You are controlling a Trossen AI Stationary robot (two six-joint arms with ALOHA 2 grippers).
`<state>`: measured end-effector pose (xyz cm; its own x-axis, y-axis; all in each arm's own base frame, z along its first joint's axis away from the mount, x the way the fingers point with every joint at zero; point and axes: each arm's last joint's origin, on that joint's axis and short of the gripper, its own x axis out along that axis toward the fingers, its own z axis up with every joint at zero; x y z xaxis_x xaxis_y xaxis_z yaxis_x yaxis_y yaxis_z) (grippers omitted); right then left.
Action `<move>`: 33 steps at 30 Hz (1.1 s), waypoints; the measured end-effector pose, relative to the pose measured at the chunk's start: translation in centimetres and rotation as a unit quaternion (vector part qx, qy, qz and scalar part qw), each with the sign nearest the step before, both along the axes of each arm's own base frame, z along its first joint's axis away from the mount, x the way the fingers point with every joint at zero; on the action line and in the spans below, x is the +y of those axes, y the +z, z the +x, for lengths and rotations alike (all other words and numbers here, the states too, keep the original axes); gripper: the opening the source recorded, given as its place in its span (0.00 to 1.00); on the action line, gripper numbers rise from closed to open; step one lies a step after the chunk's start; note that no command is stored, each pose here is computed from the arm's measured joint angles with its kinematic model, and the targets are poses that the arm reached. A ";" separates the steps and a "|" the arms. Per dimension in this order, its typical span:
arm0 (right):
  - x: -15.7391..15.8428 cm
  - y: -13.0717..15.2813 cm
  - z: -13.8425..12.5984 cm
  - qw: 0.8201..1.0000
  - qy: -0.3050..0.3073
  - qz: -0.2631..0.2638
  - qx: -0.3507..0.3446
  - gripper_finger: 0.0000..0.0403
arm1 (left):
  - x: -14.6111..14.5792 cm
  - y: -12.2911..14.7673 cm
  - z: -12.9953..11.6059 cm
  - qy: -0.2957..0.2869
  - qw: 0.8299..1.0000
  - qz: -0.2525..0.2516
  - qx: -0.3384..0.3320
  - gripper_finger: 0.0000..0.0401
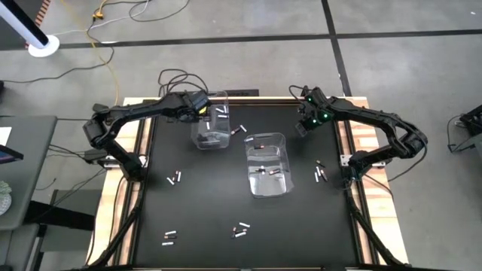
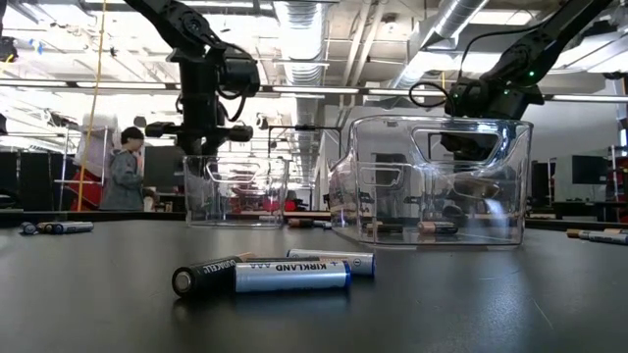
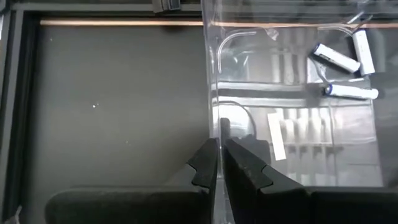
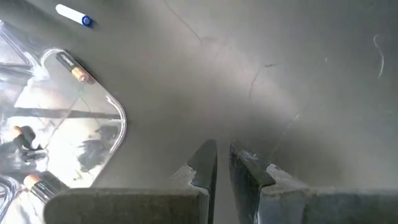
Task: Sort batteries
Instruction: Move the left transparent bin to the top of the table
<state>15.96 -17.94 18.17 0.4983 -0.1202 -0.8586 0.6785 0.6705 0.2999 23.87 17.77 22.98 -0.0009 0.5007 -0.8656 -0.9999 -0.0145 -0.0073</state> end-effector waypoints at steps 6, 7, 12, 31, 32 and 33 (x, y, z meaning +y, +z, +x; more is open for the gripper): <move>0.4 -0.1 0.3 1.000 0.013 0.004 0.005 0.15 | 0.5 0.0 -0.3 -0.026 1.000 0.000 0.017 0.10; 0.5 -0.1 0.4 1.000 0.015 0.004 0.006 0.15 | 0.6 0.0 -0.4 -0.027 0.999 0.000 0.019 0.12; 0.9 -0.1 0.7 1.000 0.023 0.006 0.005 0.15 | 1.1 0.1 -0.6 -0.032 0.999 0.008 0.023 0.24; 0.8 0.2 1.4 1.000 -0.016 0.013 -0.021 0.15 | 3.6 -0.3 -2.6 -0.072 0.991 0.015 0.111 0.29; 0.8 0.2 1.5 0.999 -0.021 0.012 -0.025 0.15 | 4.0 -0.7 -2.7 -0.075 0.991 0.003 0.111 0.29; 0.7 0.3 1.5 0.999 -0.025 0.013 -0.028 0.15 | 4.4 -1.1 -2.8 -0.077 0.991 -0.005 0.111 0.29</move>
<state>17.48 -17.21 18.43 0.5396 -0.1250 -0.8326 0.6930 0.6276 0.3549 21.06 22.14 21.89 -0.1151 0.5015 -0.8575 -0.9674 0.1396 0.2115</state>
